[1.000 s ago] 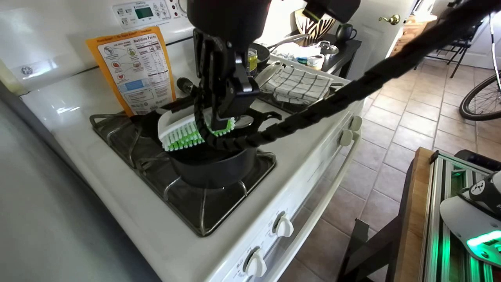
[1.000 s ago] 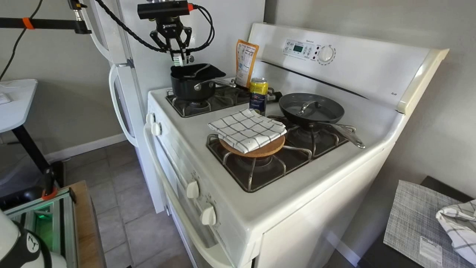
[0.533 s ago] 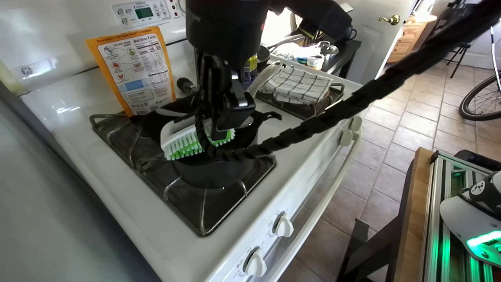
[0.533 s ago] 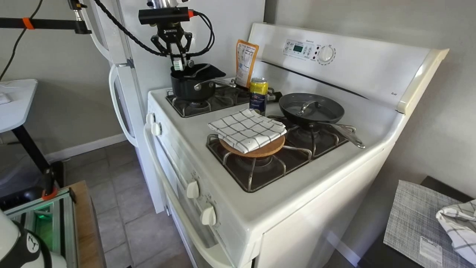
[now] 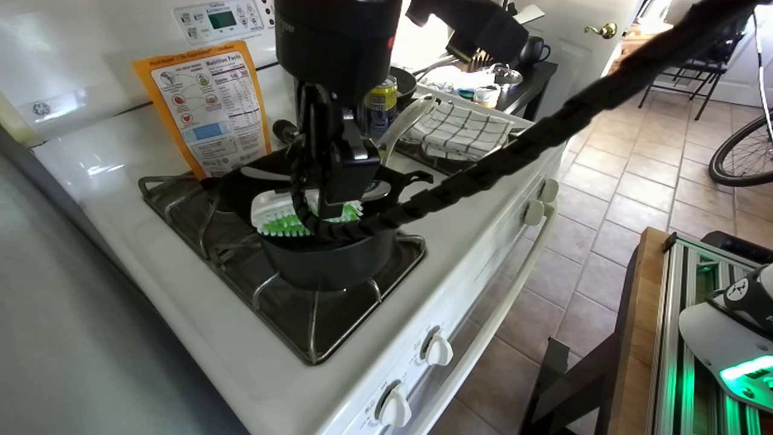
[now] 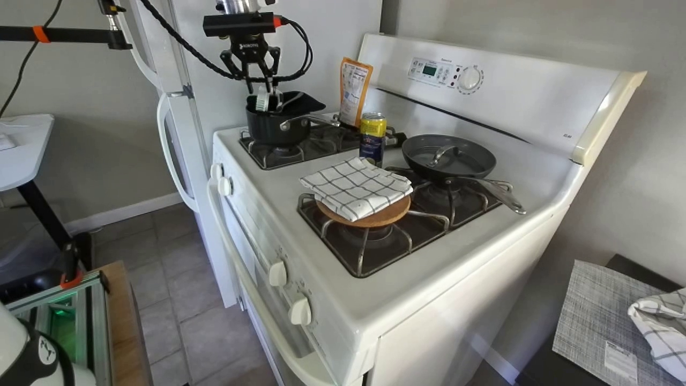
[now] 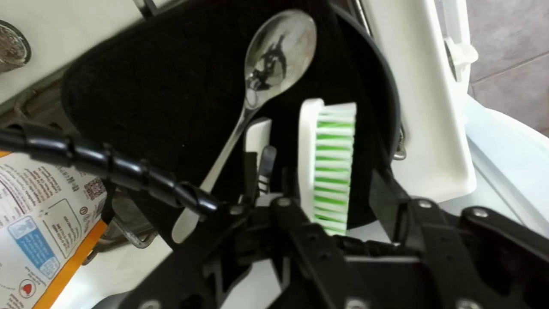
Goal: Pick up the white brush from the pan and place it onto the black oven mitts on the black pot
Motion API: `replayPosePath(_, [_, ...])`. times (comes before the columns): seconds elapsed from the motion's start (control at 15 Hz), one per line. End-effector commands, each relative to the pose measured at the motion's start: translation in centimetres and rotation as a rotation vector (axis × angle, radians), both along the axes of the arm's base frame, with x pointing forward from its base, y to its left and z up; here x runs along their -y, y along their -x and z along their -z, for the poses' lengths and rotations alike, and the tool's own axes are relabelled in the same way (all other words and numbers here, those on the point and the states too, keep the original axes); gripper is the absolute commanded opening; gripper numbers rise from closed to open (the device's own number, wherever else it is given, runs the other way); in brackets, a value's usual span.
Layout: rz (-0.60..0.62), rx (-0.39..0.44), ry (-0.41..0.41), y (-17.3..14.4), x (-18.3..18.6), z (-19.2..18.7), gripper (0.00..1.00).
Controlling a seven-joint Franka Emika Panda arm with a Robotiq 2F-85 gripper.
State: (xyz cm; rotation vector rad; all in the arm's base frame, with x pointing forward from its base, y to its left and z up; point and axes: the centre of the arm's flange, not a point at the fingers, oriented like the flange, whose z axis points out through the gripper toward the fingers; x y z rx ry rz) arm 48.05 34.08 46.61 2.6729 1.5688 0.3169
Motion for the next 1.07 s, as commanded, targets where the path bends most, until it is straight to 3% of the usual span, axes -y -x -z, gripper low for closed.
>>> replayPosePath(0.0, [0.027, 0.018, 0.01, -0.3, 0.1, -0.1, 0.78])
replayPosePath(0.2, [0.034, 0.048, -0.009, 0.0, 0.6, -2.0, 0.99])
replayPosePath(0.4, [0.075, 0.104, -0.013, 0.5, 2.6, -5.9, 1.0])
replayPosePath(0.53, [0.166, 0.133, 0.019, 1.0, 6.0, -8.4, 1.0])
replayPosePath(0.8, [0.394, 0.095, 0.057, 2.7, 14.2, -11.7, 1.0])
replayPosePath(0.87, [0.304, 0.1, 0.036, 0.5, 11.3, -11.0, 1.0])
replayPosePath(1.0, [0.321, 0.113, 0.034, 0.7, 12.6, -12.1, 1.0])
